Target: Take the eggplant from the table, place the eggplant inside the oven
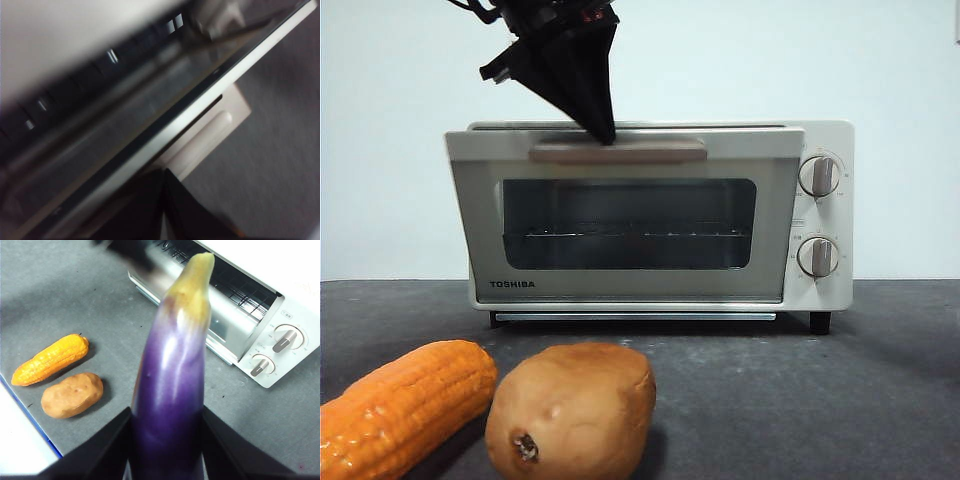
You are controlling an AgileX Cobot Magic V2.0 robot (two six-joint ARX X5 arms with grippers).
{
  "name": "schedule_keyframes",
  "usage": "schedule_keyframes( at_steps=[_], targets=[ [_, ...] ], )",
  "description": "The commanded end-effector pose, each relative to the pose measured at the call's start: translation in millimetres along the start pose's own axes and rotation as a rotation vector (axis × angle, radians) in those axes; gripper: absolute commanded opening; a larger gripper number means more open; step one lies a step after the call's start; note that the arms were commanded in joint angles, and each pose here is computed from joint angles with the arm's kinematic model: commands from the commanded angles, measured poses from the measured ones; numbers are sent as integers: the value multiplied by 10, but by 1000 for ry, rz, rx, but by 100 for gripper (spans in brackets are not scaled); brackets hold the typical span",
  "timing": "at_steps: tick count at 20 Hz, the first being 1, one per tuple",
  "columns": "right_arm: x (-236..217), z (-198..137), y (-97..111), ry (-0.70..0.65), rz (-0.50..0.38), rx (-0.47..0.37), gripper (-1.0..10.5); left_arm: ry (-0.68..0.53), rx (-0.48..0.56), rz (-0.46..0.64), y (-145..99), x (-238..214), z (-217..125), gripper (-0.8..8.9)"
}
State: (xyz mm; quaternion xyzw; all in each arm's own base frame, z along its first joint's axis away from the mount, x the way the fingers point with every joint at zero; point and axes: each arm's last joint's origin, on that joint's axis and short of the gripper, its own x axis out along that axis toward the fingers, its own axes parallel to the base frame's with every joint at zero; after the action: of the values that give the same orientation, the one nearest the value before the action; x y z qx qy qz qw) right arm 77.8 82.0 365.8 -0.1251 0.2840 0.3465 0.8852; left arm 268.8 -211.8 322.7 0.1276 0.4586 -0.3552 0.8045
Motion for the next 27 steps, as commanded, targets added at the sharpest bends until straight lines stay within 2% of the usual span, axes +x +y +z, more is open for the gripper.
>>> schedule_keyframes(
  at_steps=[1,5,9,11,14,17,24,27],
  targets=[
    [-26,47,11,-22,7,-12,132,72,33,-16,-115,56,-36,4],
    [-23,48,11,-22,6,-16,132,139,65,-40,-279,-65,-137,4],
    [-24,48,11,-22,8,-18,132,73,68,-22,-296,-320,-164,4],
    [3,57,14,-13,9,-28,132,36,50,38,-240,-444,-193,4],
    [95,82,23,20,10,-53,132,-30,3,87,-154,-599,-266,4],
    [266,135,40,65,12,-114,132,-111,-68,111,-52,-682,-457,4],
    [1025,328,113,159,23,-257,132,-274,-286,195,268,-694,-1222,4],
    [1425,371,167,213,36,-339,132,-291,-356,210,386,-683,-1539,4]
  ],
)
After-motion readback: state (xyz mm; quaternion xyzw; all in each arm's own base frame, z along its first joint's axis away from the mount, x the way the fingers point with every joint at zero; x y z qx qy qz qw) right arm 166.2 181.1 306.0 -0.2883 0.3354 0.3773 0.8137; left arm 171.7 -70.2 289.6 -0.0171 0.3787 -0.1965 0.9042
